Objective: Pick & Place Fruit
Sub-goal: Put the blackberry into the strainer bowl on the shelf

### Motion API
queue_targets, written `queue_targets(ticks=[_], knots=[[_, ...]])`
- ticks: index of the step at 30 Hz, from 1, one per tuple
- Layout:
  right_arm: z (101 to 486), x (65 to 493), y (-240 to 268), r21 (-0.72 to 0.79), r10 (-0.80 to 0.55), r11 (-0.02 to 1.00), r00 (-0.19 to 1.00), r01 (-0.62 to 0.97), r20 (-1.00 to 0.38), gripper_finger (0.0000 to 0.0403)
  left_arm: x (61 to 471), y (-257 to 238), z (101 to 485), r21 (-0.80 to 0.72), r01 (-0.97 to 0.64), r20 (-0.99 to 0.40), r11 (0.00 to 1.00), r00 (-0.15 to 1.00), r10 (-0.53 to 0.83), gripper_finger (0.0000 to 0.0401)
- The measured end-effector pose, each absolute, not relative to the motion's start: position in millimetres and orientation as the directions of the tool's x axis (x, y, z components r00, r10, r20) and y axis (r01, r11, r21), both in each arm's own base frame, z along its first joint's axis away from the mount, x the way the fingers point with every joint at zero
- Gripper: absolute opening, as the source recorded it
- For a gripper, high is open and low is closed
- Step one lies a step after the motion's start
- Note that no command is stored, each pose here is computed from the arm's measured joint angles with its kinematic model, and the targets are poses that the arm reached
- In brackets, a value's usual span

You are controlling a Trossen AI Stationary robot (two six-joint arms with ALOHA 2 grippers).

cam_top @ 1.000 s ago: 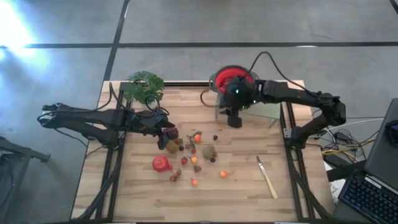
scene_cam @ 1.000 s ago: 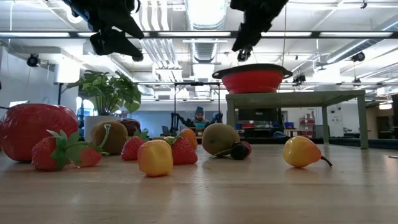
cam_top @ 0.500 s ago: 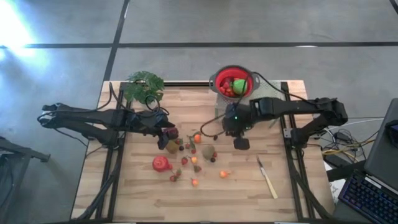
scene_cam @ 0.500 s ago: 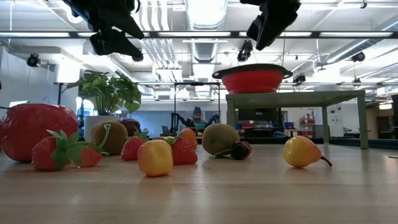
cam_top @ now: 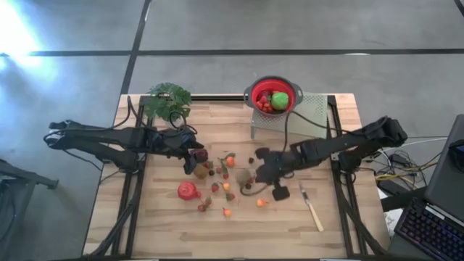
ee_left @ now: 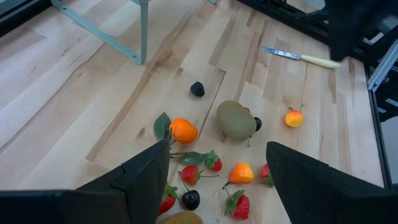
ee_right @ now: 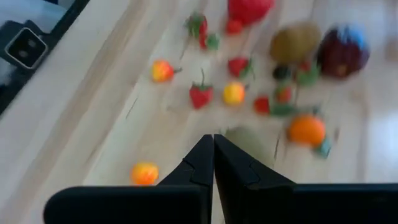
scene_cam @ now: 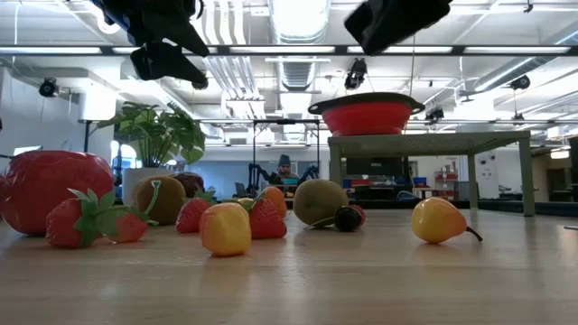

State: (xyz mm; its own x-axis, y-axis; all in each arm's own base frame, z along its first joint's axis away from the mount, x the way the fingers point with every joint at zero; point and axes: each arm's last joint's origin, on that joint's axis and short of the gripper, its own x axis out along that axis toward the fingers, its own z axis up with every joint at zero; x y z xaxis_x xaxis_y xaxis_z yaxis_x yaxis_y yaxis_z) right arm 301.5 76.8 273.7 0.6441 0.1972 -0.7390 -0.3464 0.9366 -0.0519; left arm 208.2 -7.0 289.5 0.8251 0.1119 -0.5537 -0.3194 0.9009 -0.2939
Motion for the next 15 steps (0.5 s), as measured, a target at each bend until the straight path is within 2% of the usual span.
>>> queue_targets(ticks=[7, 15], knots=[[267.4, 304.3, 100.3, -0.136, 0.255, 0.899, 0.751, -0.416, -0.609, 0.0009, 208.2, -7.1, 289.5, -0.294, -0.319, -0.554, 0.901, 0.825, 0.112, 0.0273], [271.2, 301.7, 100.3, -0.041, 0.238, 0.937, 0.718, -0.347, -0.654, 0.0008, 208.2, -7.1, 289.5, -0.294, -0.319, -0.554, 0.901, 0.825, 0.112, 0.0273]])
